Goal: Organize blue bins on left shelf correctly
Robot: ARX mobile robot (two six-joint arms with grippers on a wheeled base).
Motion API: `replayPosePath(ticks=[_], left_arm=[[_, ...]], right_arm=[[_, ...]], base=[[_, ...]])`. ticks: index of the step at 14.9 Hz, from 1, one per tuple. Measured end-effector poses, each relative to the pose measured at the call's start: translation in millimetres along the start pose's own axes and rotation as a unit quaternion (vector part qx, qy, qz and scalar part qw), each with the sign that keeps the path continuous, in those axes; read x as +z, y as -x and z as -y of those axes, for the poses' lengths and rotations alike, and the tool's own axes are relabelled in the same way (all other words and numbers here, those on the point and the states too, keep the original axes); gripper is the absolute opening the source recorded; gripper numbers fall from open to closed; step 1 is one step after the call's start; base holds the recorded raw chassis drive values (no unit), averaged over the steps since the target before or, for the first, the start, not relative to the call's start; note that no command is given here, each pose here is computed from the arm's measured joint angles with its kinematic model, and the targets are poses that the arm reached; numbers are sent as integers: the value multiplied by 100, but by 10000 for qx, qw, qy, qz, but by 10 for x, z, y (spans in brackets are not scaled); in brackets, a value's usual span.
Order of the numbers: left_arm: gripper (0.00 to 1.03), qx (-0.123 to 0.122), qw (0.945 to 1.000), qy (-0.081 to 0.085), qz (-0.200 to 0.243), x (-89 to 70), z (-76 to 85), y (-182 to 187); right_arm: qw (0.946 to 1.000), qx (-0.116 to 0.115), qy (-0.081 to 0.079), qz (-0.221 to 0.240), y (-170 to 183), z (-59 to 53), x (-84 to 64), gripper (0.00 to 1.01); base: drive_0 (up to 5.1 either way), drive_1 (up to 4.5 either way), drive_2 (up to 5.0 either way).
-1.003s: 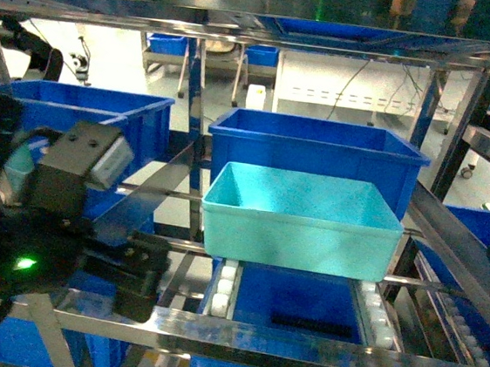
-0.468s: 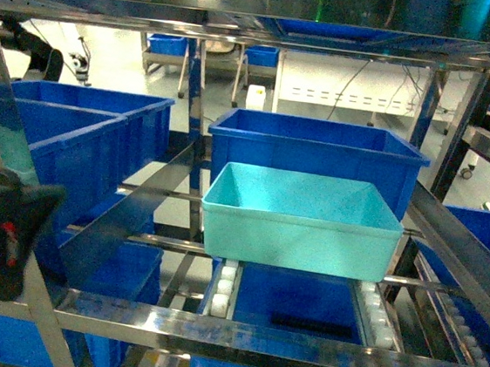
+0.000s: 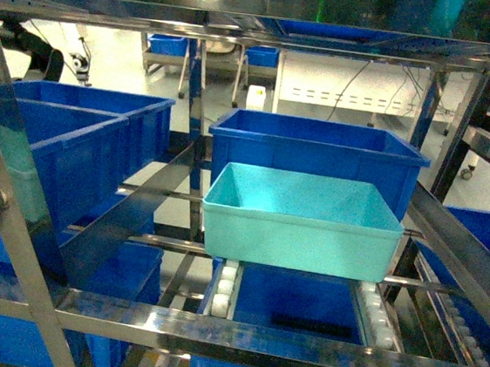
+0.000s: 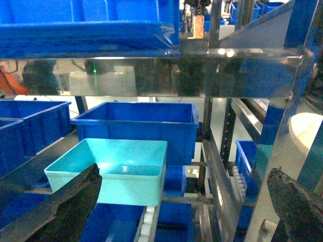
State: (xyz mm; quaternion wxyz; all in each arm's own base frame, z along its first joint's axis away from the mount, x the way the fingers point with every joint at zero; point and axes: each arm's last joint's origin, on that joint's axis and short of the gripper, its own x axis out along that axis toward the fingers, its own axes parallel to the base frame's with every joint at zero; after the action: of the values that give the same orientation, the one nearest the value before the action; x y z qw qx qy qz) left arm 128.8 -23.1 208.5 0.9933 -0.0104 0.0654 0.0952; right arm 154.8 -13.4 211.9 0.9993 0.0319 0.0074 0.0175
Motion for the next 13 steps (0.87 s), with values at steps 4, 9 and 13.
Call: replayPosePath(ticks=[4, 9, 13], left_arm=[[97, 47, 9997, -33, 231, 59, 4, -44], [24, -963, 9934, -22, 629, -185, -229, 22], [2, -984, 9931, -28, 641, -250, -247, 51]], right_arm=[[9998, -87, 151, 53, -18, -32, 9, 98], [9994, -167, 287, 17, 174, -127, -212, 30], [9993, -167, 314, 75, 248, -126, -271, 1]], base=[[0, 0, 0], [0, 0, 0], [0, 0, 0]])
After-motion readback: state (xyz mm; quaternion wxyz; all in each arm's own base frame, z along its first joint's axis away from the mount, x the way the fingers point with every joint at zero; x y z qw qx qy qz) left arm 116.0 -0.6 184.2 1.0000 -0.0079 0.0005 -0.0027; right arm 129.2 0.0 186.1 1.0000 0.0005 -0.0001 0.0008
